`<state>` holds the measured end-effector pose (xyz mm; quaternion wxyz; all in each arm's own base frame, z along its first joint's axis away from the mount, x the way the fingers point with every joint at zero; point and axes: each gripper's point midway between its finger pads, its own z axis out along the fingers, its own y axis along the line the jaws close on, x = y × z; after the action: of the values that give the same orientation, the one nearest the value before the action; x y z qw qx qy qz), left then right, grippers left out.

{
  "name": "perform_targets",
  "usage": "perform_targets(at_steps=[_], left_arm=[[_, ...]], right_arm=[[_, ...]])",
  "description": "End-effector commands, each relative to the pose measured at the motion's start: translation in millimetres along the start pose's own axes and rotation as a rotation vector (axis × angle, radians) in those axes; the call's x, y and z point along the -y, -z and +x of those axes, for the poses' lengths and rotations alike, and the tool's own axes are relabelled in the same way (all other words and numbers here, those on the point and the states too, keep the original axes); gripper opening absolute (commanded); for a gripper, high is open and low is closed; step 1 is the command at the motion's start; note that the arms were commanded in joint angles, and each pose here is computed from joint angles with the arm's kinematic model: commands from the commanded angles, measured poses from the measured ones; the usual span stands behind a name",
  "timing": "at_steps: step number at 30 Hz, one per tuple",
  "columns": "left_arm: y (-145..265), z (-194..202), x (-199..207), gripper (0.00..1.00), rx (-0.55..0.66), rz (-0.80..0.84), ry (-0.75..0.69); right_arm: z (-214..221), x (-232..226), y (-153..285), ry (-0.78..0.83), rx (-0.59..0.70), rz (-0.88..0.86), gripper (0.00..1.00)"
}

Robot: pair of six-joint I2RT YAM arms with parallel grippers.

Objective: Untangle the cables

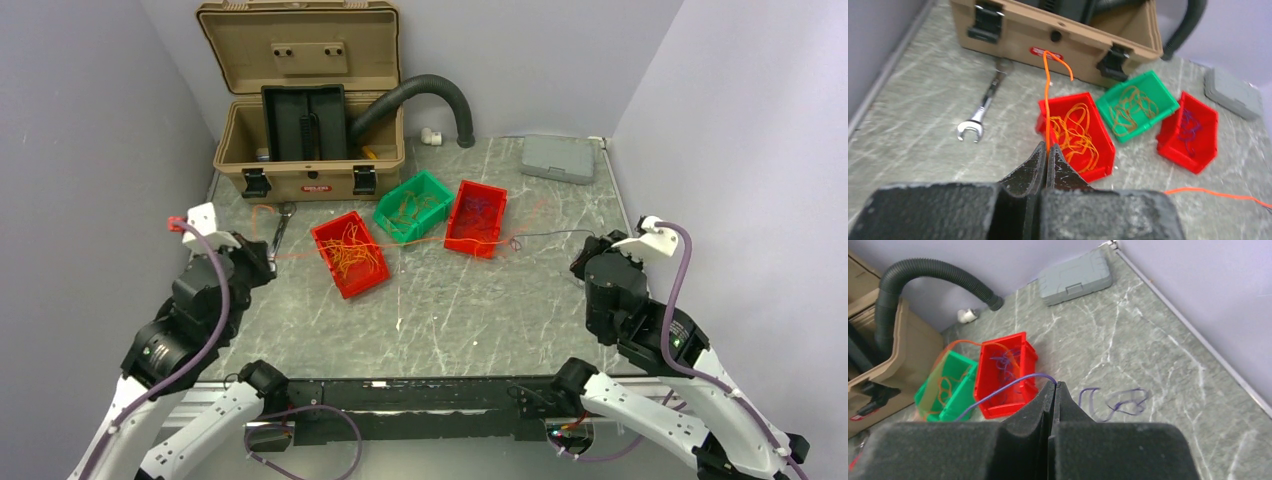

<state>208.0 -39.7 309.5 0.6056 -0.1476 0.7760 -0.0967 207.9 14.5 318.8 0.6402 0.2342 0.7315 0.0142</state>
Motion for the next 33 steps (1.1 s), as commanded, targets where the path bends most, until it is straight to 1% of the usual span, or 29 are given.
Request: perform_targets(at_steps=[1,4,5,9,10,15,17,19,21,23,24,25,27,29,30,31,33], left_arm=[[17,-29,-43,0.00,0.098,-0.208,-0.018],[28,-42,-58,0.00,0.141,-0.278,-0.006],[29,-47,-55,0.00,0.162,-0.253,-0.002],[28,-56,-24,0.00,0.191,-0.062,-0.042],[28,-57,-23,0.00,0.195,-0.052,-0.049],[37,-67,-48,0.00,0.219,-0.190,-0.033],[40,-70,-49,0.00,0.226,-0.183,-0.046],[38,-69,-36,0.00,0.227,-0.107,-0.064],[34,-64,-14,0.00,0.214,0.017,-0.100],[28,-53,12,0.00,0.174,0.149,-0.154],[24,-47,16,0.00,0.150,0.163,-0.175],[21,-42,11,0.00,0.126,0.123,-0.170],[20,-44,-22,0.00,0.115,-0.075,-0.128],[32,-52,-64,0.00,0.163,-0.305,-0.070],[40,-56,-80,0.00,0.197,-0.381,-0.042],[48,-60,-94,0.00,0.239,-0.445,-0.012],[61,-66,-112,0.00,0.314,-0.519,0.034]], right_arm=[[-13,17,2,0.033,0.045,0.071,0.00],[-8,11,1,0.040,0.021,0.053,0.00],[-7,8,1,0.041,0.013,0.042,0.00],[-3,-16,-1,0.068,-0.007,-0.066,0.00],[-4,-22,-2,0.074,-0.008,-0.084,0.00],[-12,-36,-7,0.144,-0.011,-0.068,0.00],[-10,-43,-9,0.166,-0.023,-0.080,0.00],[-9,-53,-10,0.168,-0.035,-0.112,0.00],[-7,-64,-9,0.153,-0.045,-0.165,0.00],[-5,-76,-6,0.144,-0.052,-0.237,0.00],[-4,-79,-5,0.137,-0.052,-0.253,0.00],[-3,-77,-6,0.134,-0.050,-0.241,0.00],[-6,-58,-12,0.127,-0.034,-0.121,0.00],[-14,-31,-13,0.087,0.001,0.031,0.00],[-20,-16,-12,0.052,0.034,0.102,0.00],[-26,-4,-11,0.046,0.065,0.155,0.00],[-33,13,-8,0.044,0.120,0.224,0.00]])
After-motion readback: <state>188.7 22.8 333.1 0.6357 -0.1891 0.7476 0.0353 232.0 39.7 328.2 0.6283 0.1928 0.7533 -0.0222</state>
